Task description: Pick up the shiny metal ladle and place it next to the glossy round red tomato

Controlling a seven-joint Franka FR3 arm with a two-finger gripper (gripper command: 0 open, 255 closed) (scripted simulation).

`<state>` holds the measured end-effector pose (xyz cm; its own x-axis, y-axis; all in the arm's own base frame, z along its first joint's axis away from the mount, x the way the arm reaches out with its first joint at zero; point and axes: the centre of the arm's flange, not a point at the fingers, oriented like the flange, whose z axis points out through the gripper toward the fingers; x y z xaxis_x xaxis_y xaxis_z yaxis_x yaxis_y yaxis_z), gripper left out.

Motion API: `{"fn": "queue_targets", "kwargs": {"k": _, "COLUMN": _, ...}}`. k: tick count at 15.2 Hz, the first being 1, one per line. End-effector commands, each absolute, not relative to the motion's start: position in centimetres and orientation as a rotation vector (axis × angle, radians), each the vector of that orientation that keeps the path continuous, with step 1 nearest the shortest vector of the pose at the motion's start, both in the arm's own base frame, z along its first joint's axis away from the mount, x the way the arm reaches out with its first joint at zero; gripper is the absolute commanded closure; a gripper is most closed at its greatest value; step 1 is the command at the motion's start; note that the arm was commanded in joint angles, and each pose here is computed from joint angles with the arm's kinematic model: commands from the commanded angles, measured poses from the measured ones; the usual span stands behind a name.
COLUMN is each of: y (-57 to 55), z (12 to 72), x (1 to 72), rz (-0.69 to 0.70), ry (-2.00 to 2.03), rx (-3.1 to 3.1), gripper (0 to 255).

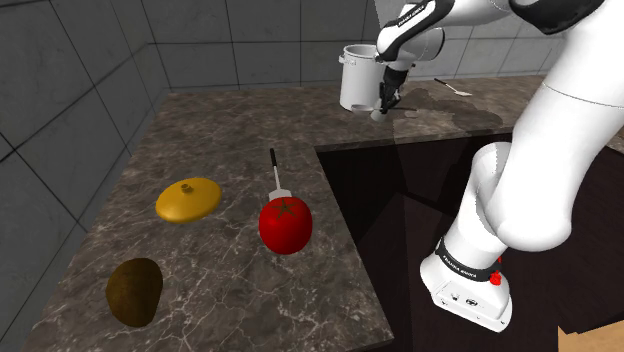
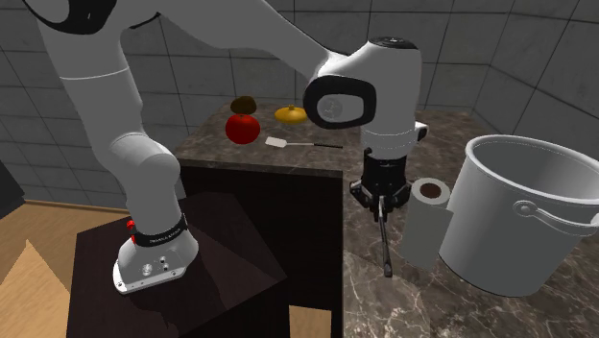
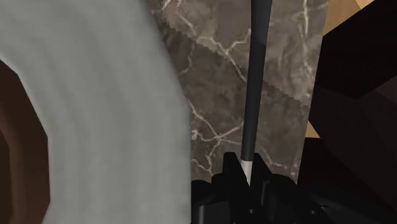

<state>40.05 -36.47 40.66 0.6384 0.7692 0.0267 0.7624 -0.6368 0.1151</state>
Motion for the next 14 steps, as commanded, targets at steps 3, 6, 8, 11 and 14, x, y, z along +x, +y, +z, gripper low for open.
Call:
{"fn": "queue_targets", "kwargs": {"k": 3, "y": -36.4, "z": 42.7, "x": 40.1, "rz": 0.11, "ry": 1.293, "rx": 2.759, "gripper": 255}}
{"fn": "queue_targets", "kwargs": {"k": 6, "y": -36.4, "z": 44.3, "x": 40.1, "rz": 0.11, "ry": 1.293, "rx": 2.759, "gripper": 255}}
{"fn": "queue_targets", "kwargs": {"k": 8, "y": -36.4, "z": 45.3, "x": 40.1, "rz": 0.11, "ry": 1.293, "rx": 2.759, "gripper": 255}}
{"fn": "queue_targets", "kwargs": {"k": 11, "y": -36.4, "z": 46.9, "x": 40.1, "rz": 0.11, "ry": 1.293, "rx": 2.759, "gripper": 255}}
{"fn": "queue_targets", "kwargs": {"k": 14, "y": -36.4, "z": 48.5, "x": 40.1, "rz": 0.11, "ry": 1.293, "rx": 2.759, "gripper": 255}}
